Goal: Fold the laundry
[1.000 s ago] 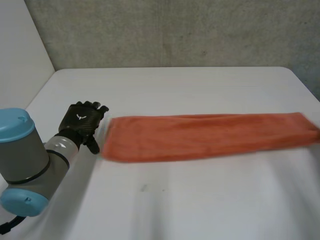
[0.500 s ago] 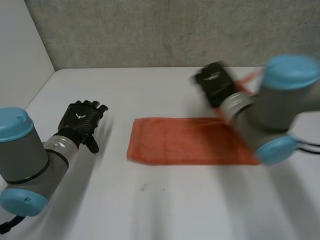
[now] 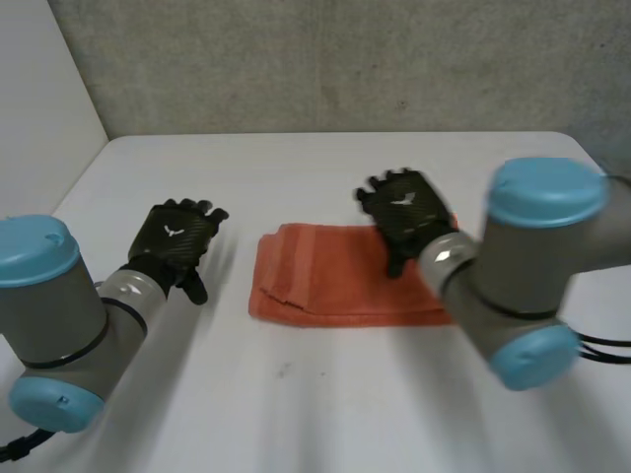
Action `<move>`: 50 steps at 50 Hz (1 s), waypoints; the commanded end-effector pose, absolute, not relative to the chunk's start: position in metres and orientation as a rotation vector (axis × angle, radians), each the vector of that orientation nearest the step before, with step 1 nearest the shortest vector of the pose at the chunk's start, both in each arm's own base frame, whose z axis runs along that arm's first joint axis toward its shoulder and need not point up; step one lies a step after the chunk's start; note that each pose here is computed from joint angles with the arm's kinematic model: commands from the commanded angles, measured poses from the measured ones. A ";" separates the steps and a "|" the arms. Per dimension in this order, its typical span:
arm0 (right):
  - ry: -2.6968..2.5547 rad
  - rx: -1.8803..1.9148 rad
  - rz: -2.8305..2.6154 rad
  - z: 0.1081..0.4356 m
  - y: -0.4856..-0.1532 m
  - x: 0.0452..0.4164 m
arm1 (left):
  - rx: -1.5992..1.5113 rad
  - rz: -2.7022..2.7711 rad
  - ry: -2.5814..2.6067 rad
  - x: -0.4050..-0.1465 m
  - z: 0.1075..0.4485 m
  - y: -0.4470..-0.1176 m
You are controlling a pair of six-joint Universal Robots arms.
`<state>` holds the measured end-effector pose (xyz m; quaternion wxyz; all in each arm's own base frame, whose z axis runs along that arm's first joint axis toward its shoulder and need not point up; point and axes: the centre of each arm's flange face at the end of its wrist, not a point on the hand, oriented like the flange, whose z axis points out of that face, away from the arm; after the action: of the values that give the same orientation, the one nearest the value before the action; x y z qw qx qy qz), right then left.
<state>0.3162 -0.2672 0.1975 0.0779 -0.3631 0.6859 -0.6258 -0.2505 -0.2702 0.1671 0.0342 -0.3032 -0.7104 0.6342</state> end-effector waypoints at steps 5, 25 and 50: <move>2.351 -0.870 -1.630 0.147 -0.278 0.236 | -1.049 1.946 -1.985 -0.297 0.181 -0.244; 2.346 -0.877 -1.637 0.109 -0.294 0.218 | -1.126 1.829 -2.018 -0.339 0.159 -0.264; 1.576 -1.645 -1.892 0.166 -0.201 0.404 | -0.893 1.972 -2.212 -0.262 0.199 -0.265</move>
<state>0.3424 -0.2614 0.2116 0.0424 -0.4514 0.5717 -0.6838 -0.2845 -0.2518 0.1802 0.0441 -0.3295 -0.7133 0.6170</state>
